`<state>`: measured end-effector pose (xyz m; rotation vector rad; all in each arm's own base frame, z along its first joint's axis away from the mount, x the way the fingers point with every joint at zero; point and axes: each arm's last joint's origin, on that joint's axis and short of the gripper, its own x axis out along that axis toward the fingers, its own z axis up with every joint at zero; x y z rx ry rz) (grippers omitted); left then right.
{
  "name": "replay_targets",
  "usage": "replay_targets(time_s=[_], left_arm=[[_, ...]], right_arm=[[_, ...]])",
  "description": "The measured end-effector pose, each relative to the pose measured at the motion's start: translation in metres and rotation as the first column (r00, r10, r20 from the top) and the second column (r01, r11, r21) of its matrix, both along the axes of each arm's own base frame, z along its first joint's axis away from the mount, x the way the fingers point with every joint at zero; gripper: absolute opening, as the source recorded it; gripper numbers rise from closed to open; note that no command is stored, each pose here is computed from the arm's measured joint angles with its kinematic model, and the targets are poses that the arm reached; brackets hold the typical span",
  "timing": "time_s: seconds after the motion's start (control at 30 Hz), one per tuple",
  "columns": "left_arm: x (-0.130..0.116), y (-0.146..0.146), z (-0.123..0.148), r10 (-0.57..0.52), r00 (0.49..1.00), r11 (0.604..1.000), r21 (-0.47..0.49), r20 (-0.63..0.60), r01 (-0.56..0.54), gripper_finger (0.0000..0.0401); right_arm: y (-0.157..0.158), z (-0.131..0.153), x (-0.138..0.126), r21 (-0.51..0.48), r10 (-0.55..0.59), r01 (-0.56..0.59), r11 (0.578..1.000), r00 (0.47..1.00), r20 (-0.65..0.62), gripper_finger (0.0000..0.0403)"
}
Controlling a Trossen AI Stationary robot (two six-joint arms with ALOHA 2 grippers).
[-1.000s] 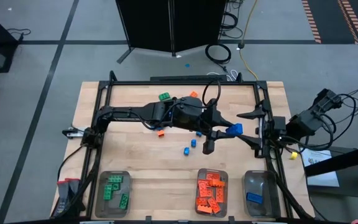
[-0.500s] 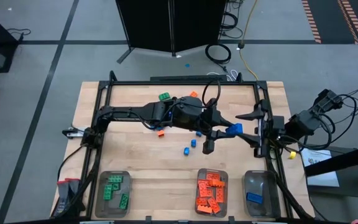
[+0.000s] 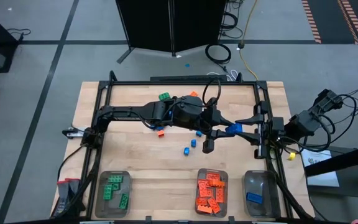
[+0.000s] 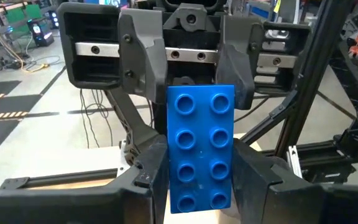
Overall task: Sort blocks
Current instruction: Put the blue game piece into the right black bin
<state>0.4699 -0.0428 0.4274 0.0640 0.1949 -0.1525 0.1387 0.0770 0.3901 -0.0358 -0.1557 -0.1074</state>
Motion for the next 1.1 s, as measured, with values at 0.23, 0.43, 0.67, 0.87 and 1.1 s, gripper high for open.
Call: replay_targets(time_s=[0.23, 0.43, 0.67, 0.87, 1.1], left_arm=[[0.000, 0.000, 0.000, 0.001, 1.000, 1.000, -0.002, -0.002, -0.001, 0.0124], [0.000, 0.001, -0.001, 0.029, 0.999, 0.999, -0.029, -0.013, -0.030, 0.0186], [-0.003, 0.002, -0.009, 0.081, 0.991, 0.995, -0.049, -0.108, -0.087, 0.0232], [-0.011, 0.004, -0.028, 0.107, 0.943, 0.994, 0.001, -0.316, -0.113, 0.0236], [-0.024, -0.001, -0.046, 0.121, 0.853, 0.993, 0.074, -0.508, -0.097, 0.0237]], right_arm=[[0.000, -0.001, 0.001, -0.002, -0.001, 0.001, 1.000, 1.000, -0.009, 0.0130], [0.000, -0.002, 0.001, -0.013, -0.021, 0.021, 1.000, 0.999, -0.024, 0.0130], [-0.002, 0.001, -0.003, -0.018, -0.020, 0.020, 1.000, 1.000, -0.004, 0.0129], [-0.007, -0.003, -0.012, 0.059, 0.014, -0.011, 0.998, 0.999, -0.044, 0.0129], [-0.004, -0.050, -0.028, 0.338, 0.136, 0.008, 0.941, 0.907, -0.399, 0.0129]])
